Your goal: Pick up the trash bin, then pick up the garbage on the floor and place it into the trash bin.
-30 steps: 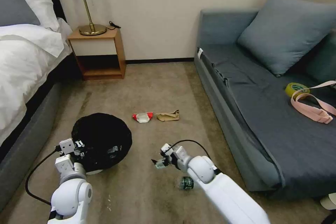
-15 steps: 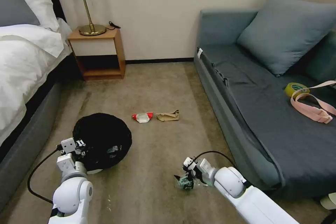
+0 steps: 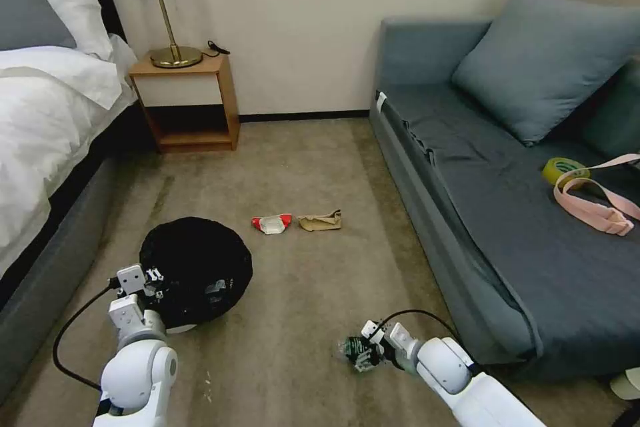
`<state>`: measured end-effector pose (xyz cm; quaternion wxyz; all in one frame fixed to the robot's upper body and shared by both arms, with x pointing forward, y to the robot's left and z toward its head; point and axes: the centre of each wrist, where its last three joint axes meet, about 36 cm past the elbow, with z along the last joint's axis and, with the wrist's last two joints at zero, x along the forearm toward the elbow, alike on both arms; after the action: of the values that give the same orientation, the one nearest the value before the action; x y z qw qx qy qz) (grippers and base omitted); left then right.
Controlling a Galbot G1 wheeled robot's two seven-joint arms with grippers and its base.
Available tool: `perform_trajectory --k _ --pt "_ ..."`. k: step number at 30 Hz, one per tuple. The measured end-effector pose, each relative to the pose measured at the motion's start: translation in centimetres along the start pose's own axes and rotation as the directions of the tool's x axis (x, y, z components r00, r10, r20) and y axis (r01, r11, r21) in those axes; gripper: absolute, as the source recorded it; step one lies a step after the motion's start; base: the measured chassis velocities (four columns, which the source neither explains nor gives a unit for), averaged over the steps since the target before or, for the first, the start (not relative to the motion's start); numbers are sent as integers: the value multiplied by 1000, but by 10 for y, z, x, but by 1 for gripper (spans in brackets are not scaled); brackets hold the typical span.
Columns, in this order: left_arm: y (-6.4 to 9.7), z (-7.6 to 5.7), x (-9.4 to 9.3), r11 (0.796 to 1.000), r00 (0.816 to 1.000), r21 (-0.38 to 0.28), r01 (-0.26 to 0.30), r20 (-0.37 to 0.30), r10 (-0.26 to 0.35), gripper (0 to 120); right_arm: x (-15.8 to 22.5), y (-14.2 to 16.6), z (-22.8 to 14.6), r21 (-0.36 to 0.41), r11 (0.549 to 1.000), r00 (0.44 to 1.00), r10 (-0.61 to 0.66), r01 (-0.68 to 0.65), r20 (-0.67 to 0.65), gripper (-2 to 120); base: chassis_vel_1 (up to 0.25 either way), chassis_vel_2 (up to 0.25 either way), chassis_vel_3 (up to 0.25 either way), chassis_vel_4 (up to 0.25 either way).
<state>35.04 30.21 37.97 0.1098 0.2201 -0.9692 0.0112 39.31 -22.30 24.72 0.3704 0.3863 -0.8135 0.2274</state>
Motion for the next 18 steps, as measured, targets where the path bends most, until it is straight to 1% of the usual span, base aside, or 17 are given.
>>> perform_trajectory --k 5,8,9,10,11,12,13,15,16,17,18 --pt "0 0 -2 1000 1000 2 2 1 -2 4 -12 1 1 -1 1000 1000 -3 3 -7 100 0 0 0 0" --pt "1 0 -3 1000 1000 2 2 0 -2 4 -16 1 0 -3 1000 1000 -4 4 -6 98 0 0 0 0" --pt "1 0 -3 1000 1000 2 3 0 -3 4 -19 0 0 -5 1000 1000 -5 5 -4 90 0 0 0 0" --pt "1 1 -4 1000 1000 3 4 -1 -4 4 -22 -1 0 -6 1000 1000 -6 6 -2 85 0 0 0 0" --pt "1 1 -4 1000 1000 3 4 -1 -4 4 -22 -1 0 -6 1000 1000 -6 6 -2 85 0 0 0 0" --pt "2 1 -4 1000 1000 3 4 -1 -4 4 -24 -2 0 -6 1000 1000 -7 7 -2 80 0 0 0 0" --pt "2 0 -4 1000 1000 4 5 -1 -5 4 -25 -2 0 -6 1000 1000 -9 9 -2 79 0 0 0 0" --pt "3 0 -5 1000 1000 6 5 0 -5 4 -29 -2 1 -4 1000 1000 -11 11 -2 67 0 0 0 0" --pt "3 0 -5 1000 1000 6 5 0 -5 4 -29 -2 1 -4 1000 1000 -11 11 -2 67 0 0 0 0" --pt "3 0 -5 1000 1000 6 5 0 -5 4 -29 -2 1 -4 1000 1000 -12 12 -2 64 0 0 0 0" --pt "3 0 -6 1000 1000 7 5 0 -5 4 -31 -1 1 -4 1000 1000 -14 14 0 57 0 0 0 0"
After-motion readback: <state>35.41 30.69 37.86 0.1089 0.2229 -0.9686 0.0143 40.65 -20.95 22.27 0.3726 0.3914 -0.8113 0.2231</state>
